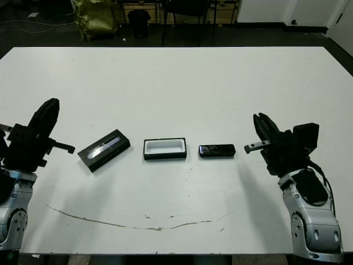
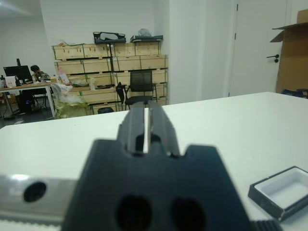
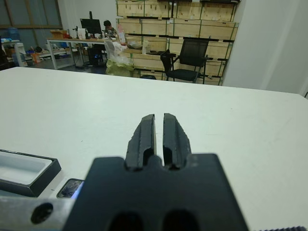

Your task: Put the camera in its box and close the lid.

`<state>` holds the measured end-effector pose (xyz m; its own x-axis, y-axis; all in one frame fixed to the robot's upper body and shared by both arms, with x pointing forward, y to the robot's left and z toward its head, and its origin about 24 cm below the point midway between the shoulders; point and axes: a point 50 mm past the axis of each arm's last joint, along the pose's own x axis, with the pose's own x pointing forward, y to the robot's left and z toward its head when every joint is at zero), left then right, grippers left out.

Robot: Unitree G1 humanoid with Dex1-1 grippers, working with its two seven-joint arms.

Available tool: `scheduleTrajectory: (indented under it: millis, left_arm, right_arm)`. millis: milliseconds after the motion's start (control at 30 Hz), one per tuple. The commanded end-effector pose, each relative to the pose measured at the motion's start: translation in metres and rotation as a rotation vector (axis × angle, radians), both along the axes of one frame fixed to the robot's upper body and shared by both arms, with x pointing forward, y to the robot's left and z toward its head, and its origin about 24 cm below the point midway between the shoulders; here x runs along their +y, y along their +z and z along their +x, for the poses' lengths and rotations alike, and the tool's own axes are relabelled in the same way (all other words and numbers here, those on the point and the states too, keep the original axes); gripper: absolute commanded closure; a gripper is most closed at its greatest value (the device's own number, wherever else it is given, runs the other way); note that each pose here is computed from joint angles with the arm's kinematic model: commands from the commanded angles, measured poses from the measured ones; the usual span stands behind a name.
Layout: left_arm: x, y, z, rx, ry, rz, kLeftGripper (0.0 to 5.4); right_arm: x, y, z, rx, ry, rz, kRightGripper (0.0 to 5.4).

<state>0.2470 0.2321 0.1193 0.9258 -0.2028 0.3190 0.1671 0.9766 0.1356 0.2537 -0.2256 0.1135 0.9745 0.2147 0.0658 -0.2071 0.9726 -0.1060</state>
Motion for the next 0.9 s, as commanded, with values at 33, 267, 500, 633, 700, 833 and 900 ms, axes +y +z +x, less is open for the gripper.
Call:
scheduleTrajectory:
  millis: [33, 267, 500, 633, 700, 833, 900]
  left_arm:
    - [0.001, -0.007, -0.002, 0.035, 0.005, -0.006, 5.38]
    - [0.000, -0.008, -0.001, 0.037, -0.012, -0.011, 5.38]
    - [0.001, -0.008, -0.002, 0.038, -0.001, -0.007, 5.38]
    - [0.000, -0.009, -0.002, 0.034, 0.002, -0.005, 5.38]
    - [-0.001, -0.008, -0.002, 0.036, 0.002, -0.011, 5.38]
    - [-0.001, -0.008, -0.002, 0.036, 0.001, -0.012, 5.38]
    - [-0.001, -0.008, -0.002, 0.032, 0.004, -0.003, 5.38]
  right_arm:
    - [-0.001, -0.003, 0.001, 0.017, -0.005, -0.010, 5.40]
    - [-0.001, -0.004, 0.000, 0.035, 0.007, -0.013, 5.40]
    - [-0.003, -0.003, 0.005, 0.033, 0.062, -0.076, 5.40]
    - [-0.008, 0.002, 0.012, 0.045, 0.111, -0.131, 5.40]
    - [-0.011, 0.006, 0.017, 0.058, 0.144, -0.174, 5.40]
    - [-0.020, 0.015, 0.029, 0.058, 0.240, -0.213, 5.40]
    - [-0.025, 0.019, 0.036, 0.067, 0.298, -0.266, 5.40]
